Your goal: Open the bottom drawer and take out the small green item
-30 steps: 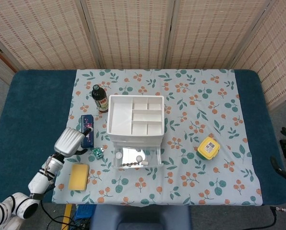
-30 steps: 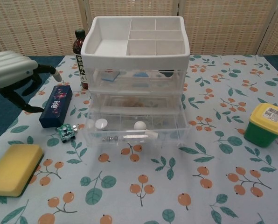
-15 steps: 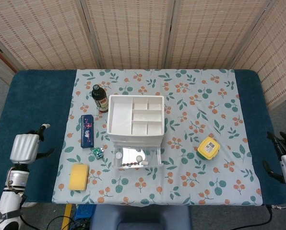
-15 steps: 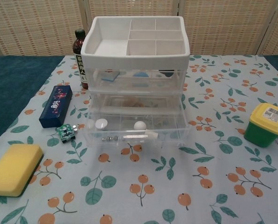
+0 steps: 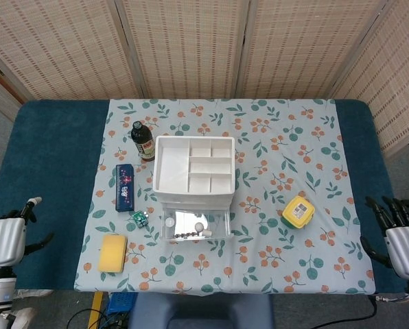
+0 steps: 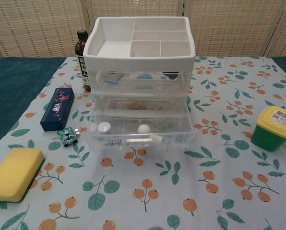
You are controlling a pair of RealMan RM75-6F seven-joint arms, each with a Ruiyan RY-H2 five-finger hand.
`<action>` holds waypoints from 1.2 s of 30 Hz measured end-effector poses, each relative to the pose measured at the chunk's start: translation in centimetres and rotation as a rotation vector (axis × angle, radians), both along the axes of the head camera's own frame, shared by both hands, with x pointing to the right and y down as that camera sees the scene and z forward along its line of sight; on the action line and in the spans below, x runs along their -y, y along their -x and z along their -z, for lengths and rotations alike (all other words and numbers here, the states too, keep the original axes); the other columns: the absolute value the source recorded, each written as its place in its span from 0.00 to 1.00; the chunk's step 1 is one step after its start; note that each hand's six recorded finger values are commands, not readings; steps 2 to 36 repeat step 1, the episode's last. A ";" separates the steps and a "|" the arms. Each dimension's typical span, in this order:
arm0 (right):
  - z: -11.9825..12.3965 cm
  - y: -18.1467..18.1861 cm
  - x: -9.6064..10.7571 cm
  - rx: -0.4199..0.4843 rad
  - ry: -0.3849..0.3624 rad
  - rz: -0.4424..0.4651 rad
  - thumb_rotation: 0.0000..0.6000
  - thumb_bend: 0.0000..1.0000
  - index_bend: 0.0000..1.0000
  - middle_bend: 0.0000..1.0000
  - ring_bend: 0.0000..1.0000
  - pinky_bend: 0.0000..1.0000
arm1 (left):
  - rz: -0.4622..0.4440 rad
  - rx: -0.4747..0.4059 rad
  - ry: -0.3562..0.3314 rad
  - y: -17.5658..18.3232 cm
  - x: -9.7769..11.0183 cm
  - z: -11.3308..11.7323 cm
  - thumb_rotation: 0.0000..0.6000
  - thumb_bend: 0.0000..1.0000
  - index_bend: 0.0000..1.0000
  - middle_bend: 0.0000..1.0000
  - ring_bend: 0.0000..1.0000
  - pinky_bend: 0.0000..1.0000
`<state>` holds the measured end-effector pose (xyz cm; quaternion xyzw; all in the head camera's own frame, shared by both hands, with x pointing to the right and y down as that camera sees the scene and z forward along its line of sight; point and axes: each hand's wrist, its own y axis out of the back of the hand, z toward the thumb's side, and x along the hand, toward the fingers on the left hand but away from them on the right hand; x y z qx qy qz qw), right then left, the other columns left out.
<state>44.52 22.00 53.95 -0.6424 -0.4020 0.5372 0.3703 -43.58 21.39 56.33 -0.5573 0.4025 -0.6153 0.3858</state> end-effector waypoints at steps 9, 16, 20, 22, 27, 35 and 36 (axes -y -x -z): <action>0.0 0.0 -0.1 0.001 0.000 -0.004 1.00 0.40 0.01 0.19 0.10 0.05 | -0.005 -0.008 -0.005 -0.2 -0.1 0.1 1.00 0.15 0.22 0.51 0.45 0.58; 0.0 0.0 -0.1 0.001 0.000 -0.004 1.00 0.40 0.01 0.19 0.10 0.05 | -0.005 -0.008 -0.005 -0.2 -0.1 0.1 1.00 0.15 0.22 0.51 0.45 0.58; 0.0 0.0 -0.1 0.001 0.000 -0.004 1.00 0.40 0.01 0.19 0.10 0.05 | -0.005 -0.008 -0.005 -0.2 -0.1 0.1 1.00 0.15 0.22 0.51 0.45 0.58; 0.0 0.0 -0.1 0.001 0.000 -0.004 1.00 0.40 0.01 0.19 0.10 0.05 | -0.005 -0.008 -0.005 -0.2 -0.1 0.1 1.00 0.15 0.22 0.51 0.45 0.58; 0.0 0.0 -0.1 0.001 0.000 -0.004 1.00 0.40 0.01 0.19 0.10 0.05 | -0.005 -0.008 -0.005 -0.2 -0.1 0.1 1.00 0.15 0.22 0.51 0.45 0.58; 0.0 0.0 -0.1 0.001 0.000 -0.004 1.00 0.40 0.01 0.19 0.10 0.05 | -0.005 -0.008 -0.005 -0.2 -0.1 0.1 1.00 0.15 0.22 0.51 0.45 0.58; 0.0 0.0 -0.1 0.001 0.000 -0.004 1.00 0.40 0.01 0.19 0.10 0.05 | -0.005 -0.008 -0.005 -0.2 -0.1 0.1 1.00 0.15 0.22 0.51 0.45 0.58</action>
